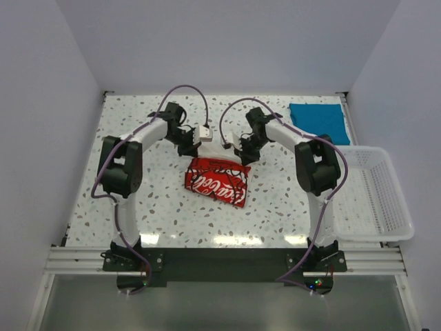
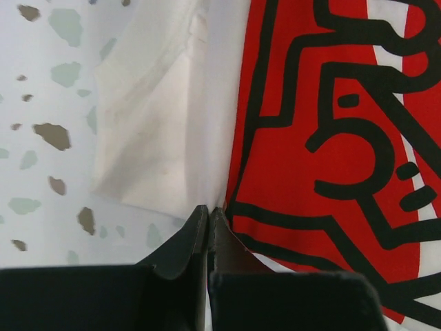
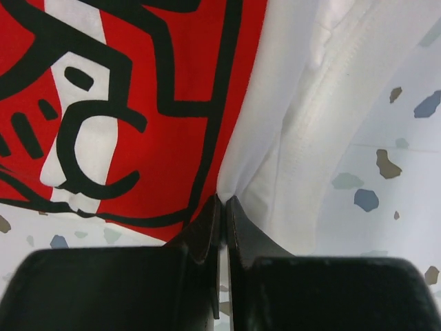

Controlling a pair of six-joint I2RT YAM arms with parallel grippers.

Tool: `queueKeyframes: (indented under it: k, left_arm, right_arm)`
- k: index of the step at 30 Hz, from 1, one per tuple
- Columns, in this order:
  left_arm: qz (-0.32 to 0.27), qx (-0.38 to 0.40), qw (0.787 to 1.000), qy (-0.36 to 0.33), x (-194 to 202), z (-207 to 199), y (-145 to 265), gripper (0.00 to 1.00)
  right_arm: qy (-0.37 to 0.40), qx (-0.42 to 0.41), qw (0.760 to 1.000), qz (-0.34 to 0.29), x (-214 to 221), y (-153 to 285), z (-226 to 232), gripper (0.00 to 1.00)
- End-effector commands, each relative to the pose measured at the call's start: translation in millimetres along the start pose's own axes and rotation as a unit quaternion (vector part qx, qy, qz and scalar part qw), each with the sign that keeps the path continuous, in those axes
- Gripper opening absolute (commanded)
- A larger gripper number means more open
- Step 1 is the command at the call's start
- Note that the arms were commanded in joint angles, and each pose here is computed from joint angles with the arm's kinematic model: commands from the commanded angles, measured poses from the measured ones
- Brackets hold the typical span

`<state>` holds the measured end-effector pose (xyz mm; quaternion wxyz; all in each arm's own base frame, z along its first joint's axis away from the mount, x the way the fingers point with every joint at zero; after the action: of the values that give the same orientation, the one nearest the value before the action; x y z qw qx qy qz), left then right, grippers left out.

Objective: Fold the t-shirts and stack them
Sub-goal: Fold the tshirt, then neatly place the folded tshirt to the corner

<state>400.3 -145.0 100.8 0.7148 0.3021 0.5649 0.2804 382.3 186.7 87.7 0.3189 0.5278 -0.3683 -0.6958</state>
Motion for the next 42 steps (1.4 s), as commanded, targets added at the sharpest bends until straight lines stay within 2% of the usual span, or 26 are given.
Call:
queueKeyframes:
  k: [1, 4, 7, 11, 14, 15, 16, 17, 18, 19, 20, 23, 24, 30, 35, 40, 42]
  left_arm:
    - [0.0, 0.007, 0.999, 0.041, 0, -18, 7, 0.0]
    - [-0.009, 0.045, 0.996, 0.08, 2, -63, 7, 0.0]
    - [-0.02, 0.046, 0.995, 0.091, -10, -96, 24, 0.0]
    - [-0.039, 0.035, 0.995, 0.088, -21, -120, 38, 0.0]
    - [-0.047, 0.01, 0.996, 0.08, -27, -120, 44, 0.0]
    - [-0.048, 0.006, 0.996, 0.075, -28, -119, 44, 0.01]
    - [-0.055, 0.0, 0.996, 0.065, -30, -117, 46, 0.18]
    - [-0.06, -0.005, 0.997, 0.055, -33, -115, 47, 0.25]
    - [-0.067, -0.009, 0.997, 0.04, -36, -112, 49, 0.29]
    - [-0.08, -0.017, 0.996, 0.025, -42, -107, 51, 0.36]
    - [-0.084, -0.022, 0.996, 0.018, -46, -103, 51, 0.38]
    - [-0.096, -0.014, 0.995, -0.014, -58, -95, 43, 0.42]
    - [-0.098, -0.01, 0.995, -0.021, -60, -93, 40, 0.43]
    - [-0.107, 0.023, 0.993, -0.038, -64, -90, 11, 0.47]
    - [-0.104, 0.047, 0.993, -0.036, -61, -94, -11, 0.49]
    - [-0.09, 0.059, 0.994, -0.03, -53, -98, -28, 0.48]
    - [-0.089, 0.063, 0.994, -0.03, -51, -98, -31, 0.44]
  right_arm:
    - [0.059, 0.011, 0.998, 0.001, -13, -3, -1, 0.0]
    - [0.079, -0.009, 0.997, 0.002, -17, -8, 20, 0.0]
    - [0.084, -0.037, 0.996, -0.006, -20, -10, 50, 0.0]
    - [0.071, -0.075, 0.995, -0.018, -14, -2, 91, 0.0]
    - [0.046, -0.083, 0.995, -0.04, -17, 14, 110, 0.0]
    - [0.025, -0.089, 0.995, -0.042, -18, 18, 115, 0.17]
    - [0.019, -0.085, 0.995, -0.051, -24, 26, 118, 0.29]
    - [0.01, -0.08, 0.995, -0.058, -27, 30, 118, 0.37]
    - [-0.014, -0.074, 0.995, -0.07, -33, 34, 118, 0.44]
    - [-0.027, -0.062, 0.994, -0.085, -39, 41, 113, 0.45]
    - [-0.045, -0.055, 0.993, -0.098, -44, 46, 109, 0.45]
    - [-0.134, -0.054, 0.98, -0.139, -60, 53, 94, 0.42]
    - [-0.183, -0.057, 0.97, -0.15, -66, 54, 91, 0.38]
    - [-0.315, -0.055, 0.932, -0.169, -75, 31, 72, 0.14]
    - [-0.377, -0.059, 0.909, -0.167, -74, 13, 61, 0.04]
    - [-0.407, -0.072, 0.896, -0.163, -73, -5, 53, 0.03]
    - [-0.411, -0.078, 0.894, -0.16, -72, -10, 52, 0.03]
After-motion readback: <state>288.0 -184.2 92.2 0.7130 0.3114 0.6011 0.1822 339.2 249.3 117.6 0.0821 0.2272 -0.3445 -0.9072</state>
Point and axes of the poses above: each gripper's point midway between its finger pads, its own y axis back along the fingers, its own z axis along the line the jaws close on, x = y × z, the point moved 7 cm from there along y, back along the fingers, and after that the axes turned 15 degrees about -y, right-handed, at the moved point
